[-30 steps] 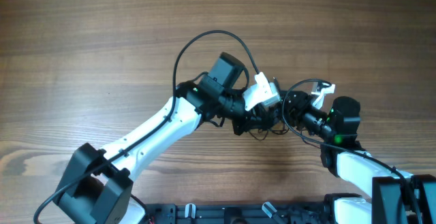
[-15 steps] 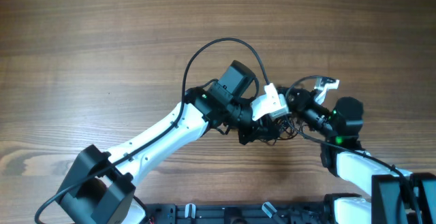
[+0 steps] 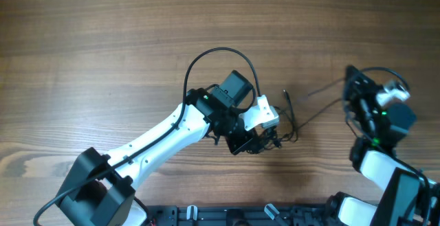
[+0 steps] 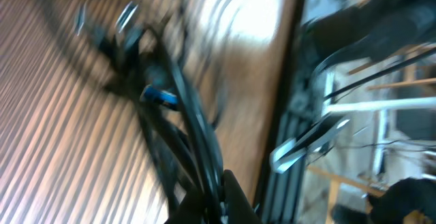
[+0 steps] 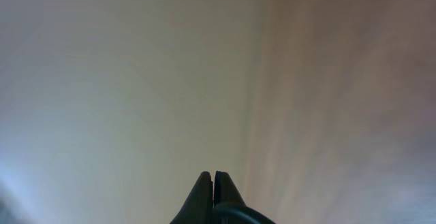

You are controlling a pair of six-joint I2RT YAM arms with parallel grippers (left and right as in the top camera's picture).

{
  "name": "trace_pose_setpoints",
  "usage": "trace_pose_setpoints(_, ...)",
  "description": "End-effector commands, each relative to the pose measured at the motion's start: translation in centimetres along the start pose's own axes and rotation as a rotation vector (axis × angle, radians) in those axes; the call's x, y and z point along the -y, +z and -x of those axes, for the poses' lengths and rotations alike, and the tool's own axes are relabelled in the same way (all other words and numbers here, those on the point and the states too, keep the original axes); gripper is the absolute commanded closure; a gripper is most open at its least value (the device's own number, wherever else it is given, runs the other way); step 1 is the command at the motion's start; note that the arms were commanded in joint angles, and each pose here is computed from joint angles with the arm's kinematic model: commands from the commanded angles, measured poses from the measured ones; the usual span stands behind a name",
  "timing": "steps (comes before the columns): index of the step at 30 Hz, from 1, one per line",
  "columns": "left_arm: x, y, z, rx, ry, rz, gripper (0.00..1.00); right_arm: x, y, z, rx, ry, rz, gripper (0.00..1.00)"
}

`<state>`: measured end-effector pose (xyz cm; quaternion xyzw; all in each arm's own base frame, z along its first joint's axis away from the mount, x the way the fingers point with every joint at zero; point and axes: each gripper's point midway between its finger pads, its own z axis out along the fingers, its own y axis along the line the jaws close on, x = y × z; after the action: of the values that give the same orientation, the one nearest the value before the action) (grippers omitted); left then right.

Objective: Untangle cables

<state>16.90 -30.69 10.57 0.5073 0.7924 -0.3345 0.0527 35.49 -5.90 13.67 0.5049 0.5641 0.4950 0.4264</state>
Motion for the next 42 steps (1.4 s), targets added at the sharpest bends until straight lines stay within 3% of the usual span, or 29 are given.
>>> trace_pose_setpoints(1,-2.7,-1.0,-1.7,-0.086,0.008,0.203,0.96,1.5,-1.7,5.4,0.177,0.009,-0.06,0.96)
trace_pose_setpoints(9,-5.9,-2.1,-2.1,-0.115,0.004,0.373,0.96,5.2,-3.7,7.7,0.224,-0.083,-0.208,0.96)
trace_pose_setpoints(13,-6.8,-2.5,-0.7,-0.034,-0.055,0.388,0.96,4.9,-3.2,5.3,0.085,-0.122,-0.184,0.91)
trace_pose_setpoints(15,-5.8,-2.2,1.4,0.054,-0.034,0.315,0.96,4.6,-2.9,3.8,0.009,-0.146,-0.163,0.87)
trace_pose_setpoints(17,-2.9,-1.8,4.4,0.175,0.042,0.148,0.96,4.3,-2.5,2.0,-0.074,-0.191,-0.141,0.81)
trace_pose_setpoints(19,-0.4,-1.9,6.5,0.261,0.118,0.023,0.96,4.2,-2.2,0.6,-0.135,-0.22,-0.126,0.69)
trace_pose_setpoints(23,0.8,-1.6,7.9,0.303,0.189,0.004,0.96,3.9,-1.5,-2.9,-0.26,-0.267,-0.1,0.05)
trace_pose_setpoints(24,0.7,-1.6,7.8,0.298,0.187,0.014,0.96,3.9,-1.4,-3.4,-0.277,-0.281,-0.096,0.0)
trace_pose_setpoints(28,-0.2,-1.3,6.9,0.258,0.156,0.058,0.96,3.0,-0.8,-6.9,-0.384,-0.39,-0.036,0.0)
trace_pose_setpoints(35,-1.3,-1.4,6.5,0.239,0.135,0.115,0.96,2.9,-0.9,-11.4,-0.534,-0.403,-0.005,0.04)
trace_pose_setpoints(42,-1.5,-2.0,6.4,0.255,0.1,0.077,0.96,2.7,-1.0,-11.9,-0.555,-0.441,0.017,0.09)
